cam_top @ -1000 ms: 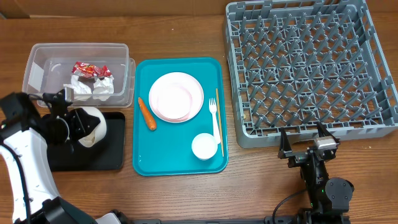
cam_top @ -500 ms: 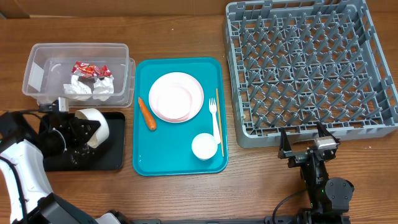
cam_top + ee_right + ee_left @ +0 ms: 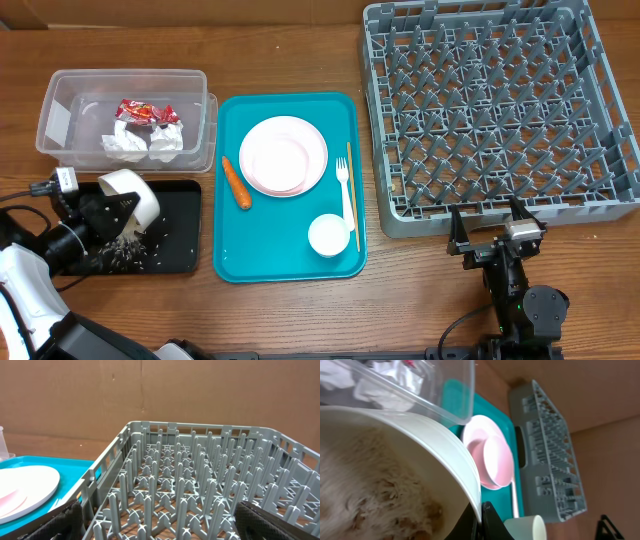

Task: Sort waste into correct bins and load items into the dishwasher
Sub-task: 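Tilt the bowl with the left gripper to dump rice onto the black tray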

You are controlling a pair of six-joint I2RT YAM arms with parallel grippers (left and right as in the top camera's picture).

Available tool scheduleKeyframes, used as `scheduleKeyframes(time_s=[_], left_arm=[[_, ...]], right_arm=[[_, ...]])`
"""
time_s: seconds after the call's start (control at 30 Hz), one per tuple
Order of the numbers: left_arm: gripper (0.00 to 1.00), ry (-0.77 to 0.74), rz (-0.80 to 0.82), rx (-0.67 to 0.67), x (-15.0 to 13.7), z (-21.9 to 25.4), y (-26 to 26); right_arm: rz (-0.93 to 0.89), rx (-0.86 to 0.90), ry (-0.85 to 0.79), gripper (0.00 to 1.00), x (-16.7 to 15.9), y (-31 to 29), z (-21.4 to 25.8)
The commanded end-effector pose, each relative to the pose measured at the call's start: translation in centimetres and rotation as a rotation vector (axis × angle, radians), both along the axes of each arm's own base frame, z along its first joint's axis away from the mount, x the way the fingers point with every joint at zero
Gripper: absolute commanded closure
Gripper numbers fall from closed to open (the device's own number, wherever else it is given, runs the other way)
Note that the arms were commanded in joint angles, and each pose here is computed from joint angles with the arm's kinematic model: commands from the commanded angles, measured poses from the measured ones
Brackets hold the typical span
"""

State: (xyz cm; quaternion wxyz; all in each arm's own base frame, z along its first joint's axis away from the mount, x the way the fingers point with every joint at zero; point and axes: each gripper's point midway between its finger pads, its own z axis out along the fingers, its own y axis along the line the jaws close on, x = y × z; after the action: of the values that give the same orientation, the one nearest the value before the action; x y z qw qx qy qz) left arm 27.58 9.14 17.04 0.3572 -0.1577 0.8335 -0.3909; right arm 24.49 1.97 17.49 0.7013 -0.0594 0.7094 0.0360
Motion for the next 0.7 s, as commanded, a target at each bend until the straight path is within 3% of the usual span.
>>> scheduleKeyframes(time_s=[0.0,0.4,0.67], left_arm=[[0.96,-0.127,-0.048,-0.014,0.0,1.6,-1.0],[0.96,-0.13,-0.055,0.006,0.0,1.4,-1.0],[0.96,-0.192,-0.074,-0.086,0.2,3.1,-2.2]], right_arm=[[0.0,0.007,-0.004,0.0,0.0,0.0,-0.2],[0.0,0.007,-0.004,0.0,0.0,0.0,-0.2],[0.0,0.007,-0.004,0.0,0.0,0.0,-0.2]])
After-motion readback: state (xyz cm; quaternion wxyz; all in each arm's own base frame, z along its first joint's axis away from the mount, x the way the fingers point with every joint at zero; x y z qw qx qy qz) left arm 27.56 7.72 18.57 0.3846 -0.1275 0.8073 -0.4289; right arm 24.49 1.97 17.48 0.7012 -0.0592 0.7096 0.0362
